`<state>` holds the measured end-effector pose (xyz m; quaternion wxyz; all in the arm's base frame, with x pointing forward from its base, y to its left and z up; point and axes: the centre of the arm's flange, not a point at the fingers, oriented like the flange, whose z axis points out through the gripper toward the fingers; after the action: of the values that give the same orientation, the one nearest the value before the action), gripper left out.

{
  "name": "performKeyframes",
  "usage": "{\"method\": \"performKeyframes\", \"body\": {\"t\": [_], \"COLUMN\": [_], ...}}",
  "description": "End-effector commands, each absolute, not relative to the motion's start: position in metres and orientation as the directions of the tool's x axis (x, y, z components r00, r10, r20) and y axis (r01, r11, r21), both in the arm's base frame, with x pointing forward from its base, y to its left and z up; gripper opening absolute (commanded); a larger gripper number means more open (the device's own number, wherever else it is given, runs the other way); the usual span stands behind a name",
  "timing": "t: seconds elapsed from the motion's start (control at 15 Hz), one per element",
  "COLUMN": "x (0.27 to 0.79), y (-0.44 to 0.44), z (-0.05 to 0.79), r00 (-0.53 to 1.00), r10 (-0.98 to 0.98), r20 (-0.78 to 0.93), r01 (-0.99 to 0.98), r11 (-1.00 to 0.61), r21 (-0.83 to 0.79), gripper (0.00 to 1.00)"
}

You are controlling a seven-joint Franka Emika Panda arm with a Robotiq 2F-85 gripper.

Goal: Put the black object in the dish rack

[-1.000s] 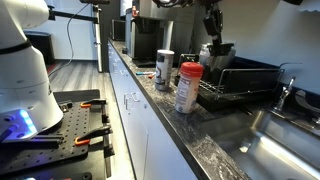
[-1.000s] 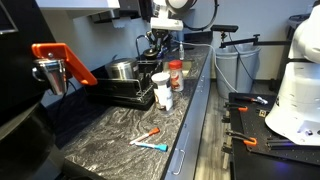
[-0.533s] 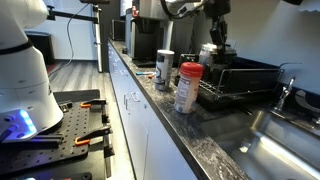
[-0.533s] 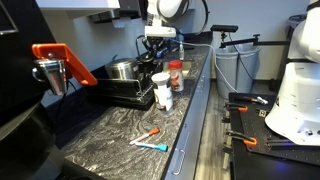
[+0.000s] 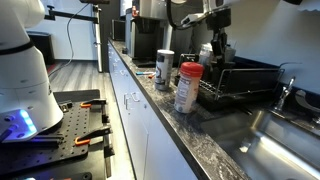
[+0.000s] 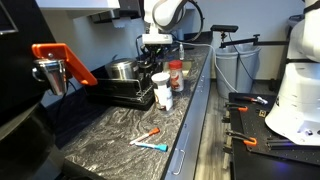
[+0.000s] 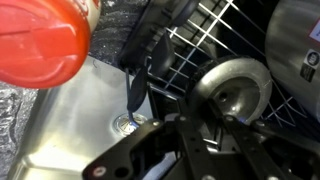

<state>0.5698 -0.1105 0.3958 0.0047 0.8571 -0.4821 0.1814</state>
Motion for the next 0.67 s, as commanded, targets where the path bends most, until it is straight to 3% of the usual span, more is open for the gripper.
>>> {"method": "performKeyframes", "body": {"t": [0.0, 0.6], "x": [0.581, 0.595], "y": [-0.11, -0.113], "z": [0.393, 0.368], "r00": [0.451, 0.426], "r10": [-0.836, -0.84], "r20": [0.313, 0.337], "r01": [-0.837, -0.859], "r11": [-0.518, -0.492], "r21": [-0.177, -0.14], "gripper": [0.06, 0.06]}}
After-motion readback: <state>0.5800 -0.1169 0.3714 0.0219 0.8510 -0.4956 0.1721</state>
